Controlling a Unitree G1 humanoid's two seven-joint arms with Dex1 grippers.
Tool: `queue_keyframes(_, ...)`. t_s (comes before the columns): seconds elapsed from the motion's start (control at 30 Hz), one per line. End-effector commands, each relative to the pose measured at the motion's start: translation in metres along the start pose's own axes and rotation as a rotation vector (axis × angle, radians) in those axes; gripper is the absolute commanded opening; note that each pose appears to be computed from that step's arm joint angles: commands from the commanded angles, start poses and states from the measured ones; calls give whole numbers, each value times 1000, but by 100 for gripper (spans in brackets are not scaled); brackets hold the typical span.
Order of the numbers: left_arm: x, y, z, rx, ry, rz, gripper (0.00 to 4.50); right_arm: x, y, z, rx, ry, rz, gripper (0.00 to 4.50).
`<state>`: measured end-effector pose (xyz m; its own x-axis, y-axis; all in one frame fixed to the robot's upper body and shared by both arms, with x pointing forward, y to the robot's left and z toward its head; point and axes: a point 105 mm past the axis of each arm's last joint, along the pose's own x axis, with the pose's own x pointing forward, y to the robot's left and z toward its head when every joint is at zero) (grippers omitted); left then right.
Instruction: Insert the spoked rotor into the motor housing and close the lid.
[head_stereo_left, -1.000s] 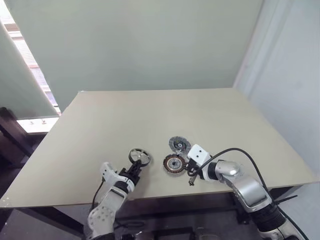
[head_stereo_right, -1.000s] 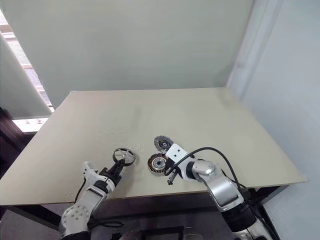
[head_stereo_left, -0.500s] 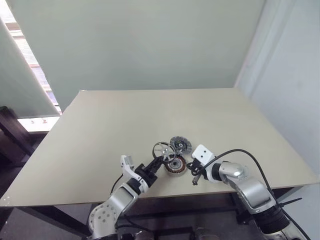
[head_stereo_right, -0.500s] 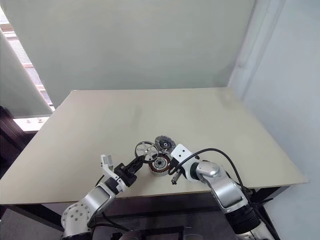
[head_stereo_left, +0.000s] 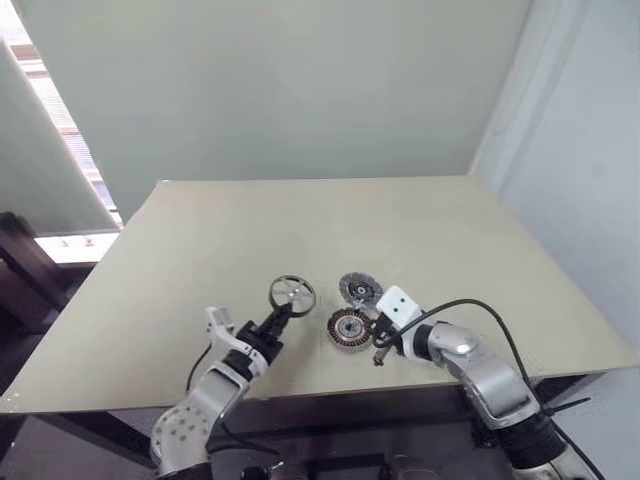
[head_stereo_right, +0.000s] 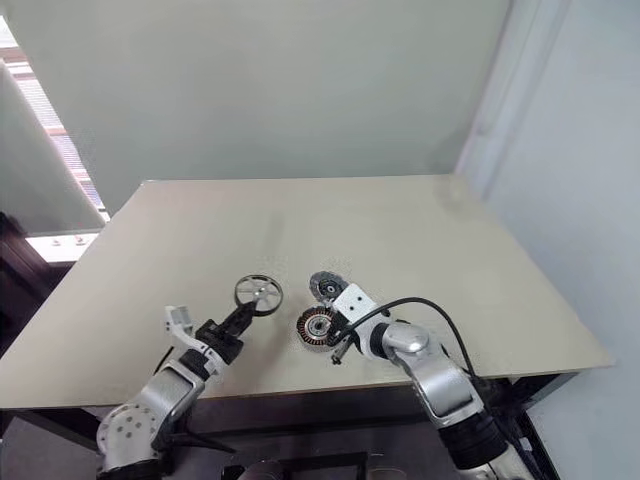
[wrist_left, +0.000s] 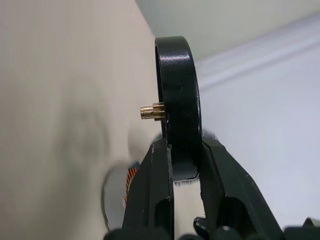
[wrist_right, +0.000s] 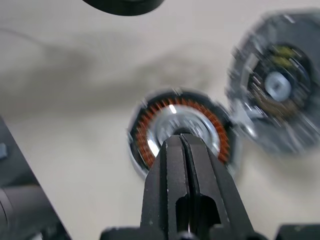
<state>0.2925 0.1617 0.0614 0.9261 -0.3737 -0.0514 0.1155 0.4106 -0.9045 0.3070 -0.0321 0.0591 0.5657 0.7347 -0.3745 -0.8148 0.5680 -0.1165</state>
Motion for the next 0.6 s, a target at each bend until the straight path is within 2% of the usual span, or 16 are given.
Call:
queue_keyframes(0.03,5,-16,8,18,-29,-61,62,10,-7,14,-33,-49,-30,0)
queue_keyframes(0.23,5,-16,7,16,-38,-61,62,23,-16,4,-26,-27,-69,0)
queue_keyframes(0.43,4,-17,5,12,-43,-62,62,23,-15,-28,-32,86,-56,0)
queue_keyframes(0.6,3,-16,3,8,-41,-57,62,22,-17,-16,-23,40,-67,0)
